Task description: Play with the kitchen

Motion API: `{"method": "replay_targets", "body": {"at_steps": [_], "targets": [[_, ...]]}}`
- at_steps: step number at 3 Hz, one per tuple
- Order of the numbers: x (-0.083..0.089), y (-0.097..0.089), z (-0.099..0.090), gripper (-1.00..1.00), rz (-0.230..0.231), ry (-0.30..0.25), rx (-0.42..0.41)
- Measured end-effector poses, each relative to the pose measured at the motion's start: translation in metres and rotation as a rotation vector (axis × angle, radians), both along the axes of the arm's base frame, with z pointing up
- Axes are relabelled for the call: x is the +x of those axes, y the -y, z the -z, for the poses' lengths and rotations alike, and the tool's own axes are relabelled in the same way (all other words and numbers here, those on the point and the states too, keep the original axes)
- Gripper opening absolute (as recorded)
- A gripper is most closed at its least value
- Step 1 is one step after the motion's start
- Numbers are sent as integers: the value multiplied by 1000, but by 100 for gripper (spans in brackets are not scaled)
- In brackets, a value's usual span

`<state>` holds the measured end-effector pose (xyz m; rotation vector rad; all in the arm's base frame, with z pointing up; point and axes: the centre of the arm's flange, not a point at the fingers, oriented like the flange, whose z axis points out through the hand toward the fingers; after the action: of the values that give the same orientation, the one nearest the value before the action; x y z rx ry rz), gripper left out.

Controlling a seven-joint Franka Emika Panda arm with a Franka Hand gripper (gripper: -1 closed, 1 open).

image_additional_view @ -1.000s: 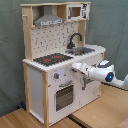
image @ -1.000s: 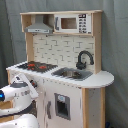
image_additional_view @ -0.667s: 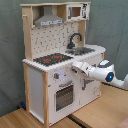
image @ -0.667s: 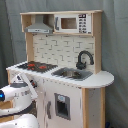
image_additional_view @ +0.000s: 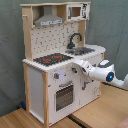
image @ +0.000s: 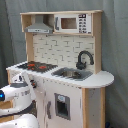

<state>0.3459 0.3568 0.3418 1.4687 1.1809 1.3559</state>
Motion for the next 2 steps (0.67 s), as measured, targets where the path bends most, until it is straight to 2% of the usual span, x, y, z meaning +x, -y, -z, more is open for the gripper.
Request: {"method": "replay_targets", "body": {"at_steps": [1,2], "targets": [[0,-1,1,-100,-6,0,-35],[0,-1,1,100,-7,-1,-38]]}}
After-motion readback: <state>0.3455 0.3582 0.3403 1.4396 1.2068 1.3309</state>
